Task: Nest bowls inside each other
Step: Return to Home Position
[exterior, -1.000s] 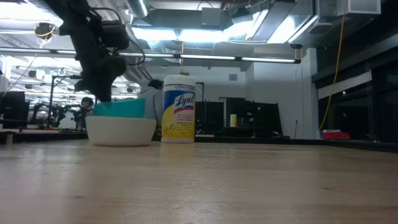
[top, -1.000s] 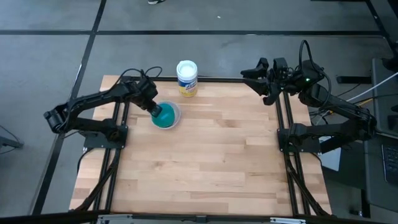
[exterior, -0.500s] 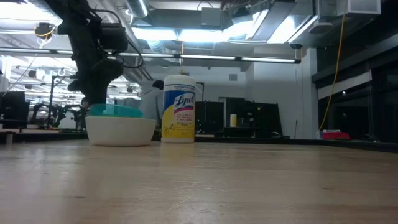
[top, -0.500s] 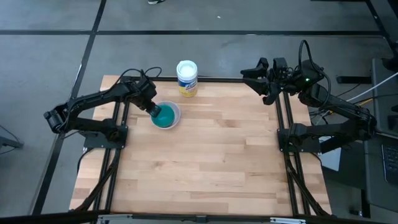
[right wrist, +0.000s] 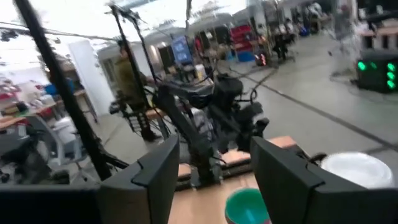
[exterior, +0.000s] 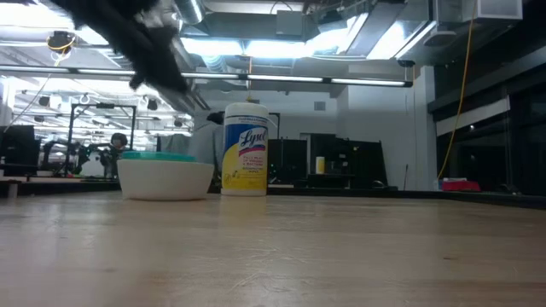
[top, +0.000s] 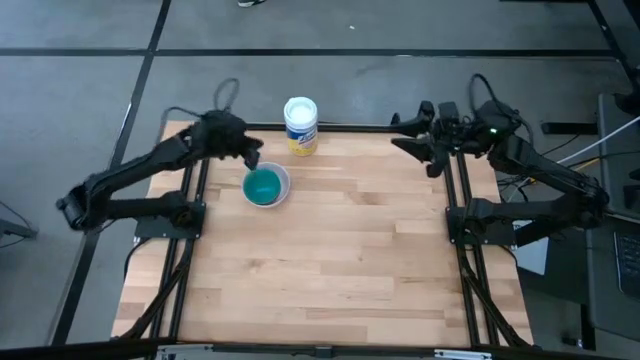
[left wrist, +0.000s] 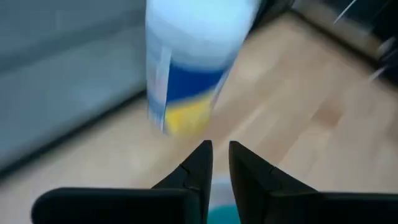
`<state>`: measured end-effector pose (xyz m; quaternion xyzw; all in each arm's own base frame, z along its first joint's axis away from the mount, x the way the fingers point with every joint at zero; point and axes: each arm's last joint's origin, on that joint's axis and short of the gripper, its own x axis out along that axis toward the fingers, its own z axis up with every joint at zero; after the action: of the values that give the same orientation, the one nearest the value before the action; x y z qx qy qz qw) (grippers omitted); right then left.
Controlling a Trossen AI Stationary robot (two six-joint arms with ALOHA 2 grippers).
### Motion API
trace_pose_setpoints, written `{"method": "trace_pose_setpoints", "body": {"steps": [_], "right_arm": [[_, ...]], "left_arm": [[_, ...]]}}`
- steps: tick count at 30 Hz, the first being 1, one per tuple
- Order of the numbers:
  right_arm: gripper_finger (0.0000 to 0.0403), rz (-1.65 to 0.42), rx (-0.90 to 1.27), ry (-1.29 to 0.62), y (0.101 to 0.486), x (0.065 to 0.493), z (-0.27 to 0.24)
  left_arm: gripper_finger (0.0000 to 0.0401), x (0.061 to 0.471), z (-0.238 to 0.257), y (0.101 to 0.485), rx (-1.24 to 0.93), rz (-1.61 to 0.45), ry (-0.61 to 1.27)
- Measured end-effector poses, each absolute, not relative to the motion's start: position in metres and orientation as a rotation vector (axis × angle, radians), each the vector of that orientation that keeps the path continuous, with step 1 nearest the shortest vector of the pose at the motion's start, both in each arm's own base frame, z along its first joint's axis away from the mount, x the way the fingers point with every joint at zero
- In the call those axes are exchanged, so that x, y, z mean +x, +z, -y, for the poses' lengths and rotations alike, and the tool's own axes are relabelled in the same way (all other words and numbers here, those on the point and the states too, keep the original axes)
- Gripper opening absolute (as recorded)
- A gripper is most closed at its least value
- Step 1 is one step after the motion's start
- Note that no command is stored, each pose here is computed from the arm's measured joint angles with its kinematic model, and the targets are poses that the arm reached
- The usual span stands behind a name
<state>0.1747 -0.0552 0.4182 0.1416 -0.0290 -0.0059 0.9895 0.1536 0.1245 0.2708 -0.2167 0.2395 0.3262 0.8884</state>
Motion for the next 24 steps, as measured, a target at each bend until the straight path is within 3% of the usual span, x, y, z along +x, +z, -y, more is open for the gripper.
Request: {"method": "trace_pose_setpoints", "body": {"steps": [6, 11, 19, 24], "right_arm": [[0.0195, 0.17, 0.262, -0.059, 0.404, 0.122, 0.037], [0.0182, 0.149, 0.352, -0.129, 0.35, 0.102, 0.032], [0.0176, 0.143, 0.341, -0.078, 0.264, 0.12, 0.03], [0.0176, 0.075, 0.171, -0.054, 0.239, 0.123, 0.026]], "left_arm": [[0.003, 0.108, -0.091, 0.314, -0.304, -0.249, 0.473], [0.0024, 0.081, -0.063, 0.33, -0.272, -0.05, 0.355], [0.0034, 0.082, -0.043, 0.27, -0.286, 0.397, 0.121], [0.0035, 0.094, -0.033, 0.233, -0.171, 0.33, 0.107]]}}
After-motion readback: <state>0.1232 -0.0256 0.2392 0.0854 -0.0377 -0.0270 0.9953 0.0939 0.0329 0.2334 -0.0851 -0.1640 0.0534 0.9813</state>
